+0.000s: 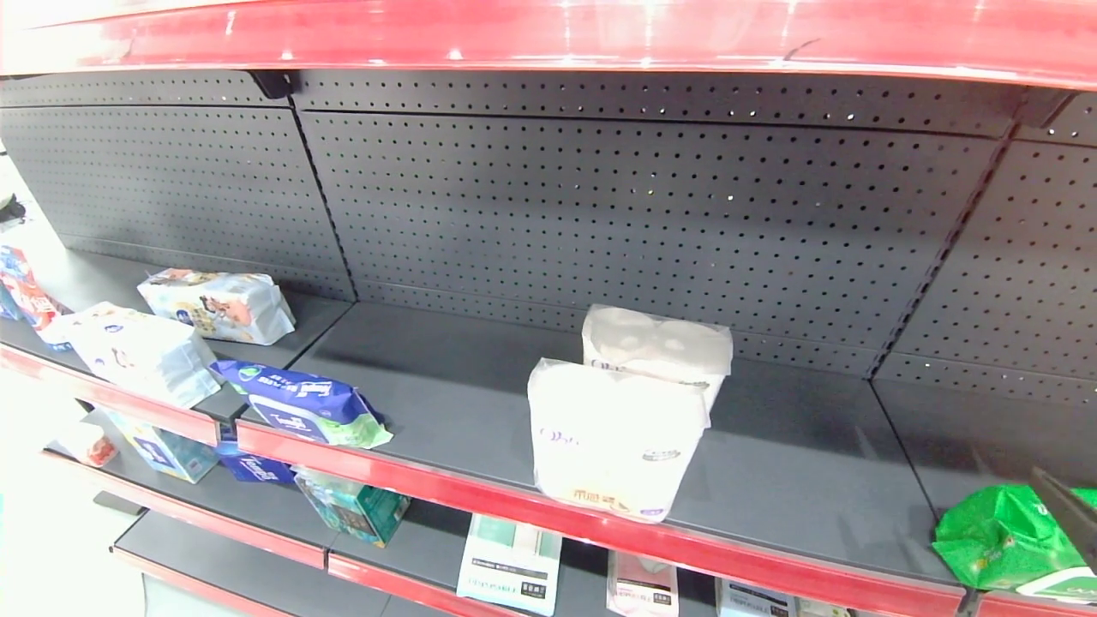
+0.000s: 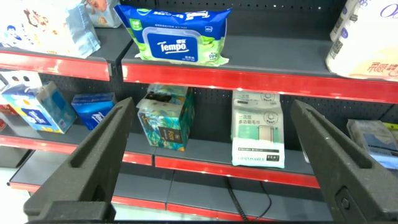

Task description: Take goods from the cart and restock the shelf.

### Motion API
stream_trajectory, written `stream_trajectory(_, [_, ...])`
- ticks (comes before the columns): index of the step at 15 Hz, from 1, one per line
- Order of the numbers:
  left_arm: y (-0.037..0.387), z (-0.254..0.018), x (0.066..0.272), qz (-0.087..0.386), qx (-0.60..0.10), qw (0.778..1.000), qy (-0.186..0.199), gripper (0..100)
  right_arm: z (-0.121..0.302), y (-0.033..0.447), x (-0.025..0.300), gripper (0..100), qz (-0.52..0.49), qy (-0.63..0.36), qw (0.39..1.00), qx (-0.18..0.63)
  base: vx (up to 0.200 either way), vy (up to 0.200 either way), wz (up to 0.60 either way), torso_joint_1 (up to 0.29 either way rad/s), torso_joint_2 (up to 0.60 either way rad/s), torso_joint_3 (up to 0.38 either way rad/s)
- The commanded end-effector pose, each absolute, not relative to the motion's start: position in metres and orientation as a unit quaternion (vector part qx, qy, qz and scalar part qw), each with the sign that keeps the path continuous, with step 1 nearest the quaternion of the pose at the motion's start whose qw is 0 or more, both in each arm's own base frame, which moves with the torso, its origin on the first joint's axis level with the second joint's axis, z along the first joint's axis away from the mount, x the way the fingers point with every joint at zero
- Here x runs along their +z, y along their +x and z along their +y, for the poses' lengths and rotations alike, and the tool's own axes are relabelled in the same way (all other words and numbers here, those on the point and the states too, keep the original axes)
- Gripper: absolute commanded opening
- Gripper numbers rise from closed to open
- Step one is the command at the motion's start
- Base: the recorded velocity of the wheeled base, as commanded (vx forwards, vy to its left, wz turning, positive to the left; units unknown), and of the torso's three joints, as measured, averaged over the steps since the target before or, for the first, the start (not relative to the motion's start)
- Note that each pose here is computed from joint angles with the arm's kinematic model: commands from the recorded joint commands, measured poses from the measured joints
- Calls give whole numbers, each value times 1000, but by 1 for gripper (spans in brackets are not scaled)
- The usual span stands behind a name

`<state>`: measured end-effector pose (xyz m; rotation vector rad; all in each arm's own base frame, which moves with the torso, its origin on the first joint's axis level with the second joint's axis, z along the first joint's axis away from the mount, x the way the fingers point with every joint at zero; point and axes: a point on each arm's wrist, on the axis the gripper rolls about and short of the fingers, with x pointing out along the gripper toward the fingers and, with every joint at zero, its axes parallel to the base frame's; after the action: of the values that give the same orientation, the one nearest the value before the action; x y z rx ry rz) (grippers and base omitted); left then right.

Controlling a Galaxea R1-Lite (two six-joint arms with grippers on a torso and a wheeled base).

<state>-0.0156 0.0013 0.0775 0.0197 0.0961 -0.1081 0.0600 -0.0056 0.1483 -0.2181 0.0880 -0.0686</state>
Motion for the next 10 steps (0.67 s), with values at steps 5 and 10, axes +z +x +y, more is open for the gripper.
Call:
stream_trajectory(5, [-15,1,77,49,-54,997,10,100,1,-23,82,100,-34,-53,998,14,0,0,0,0,0,0])
stream_trajectory(10, [-15,1,77,49,-54,997,10,100,-1,-23,78,100,-12,-4,1000,-15,0,0,0,0,0,0])
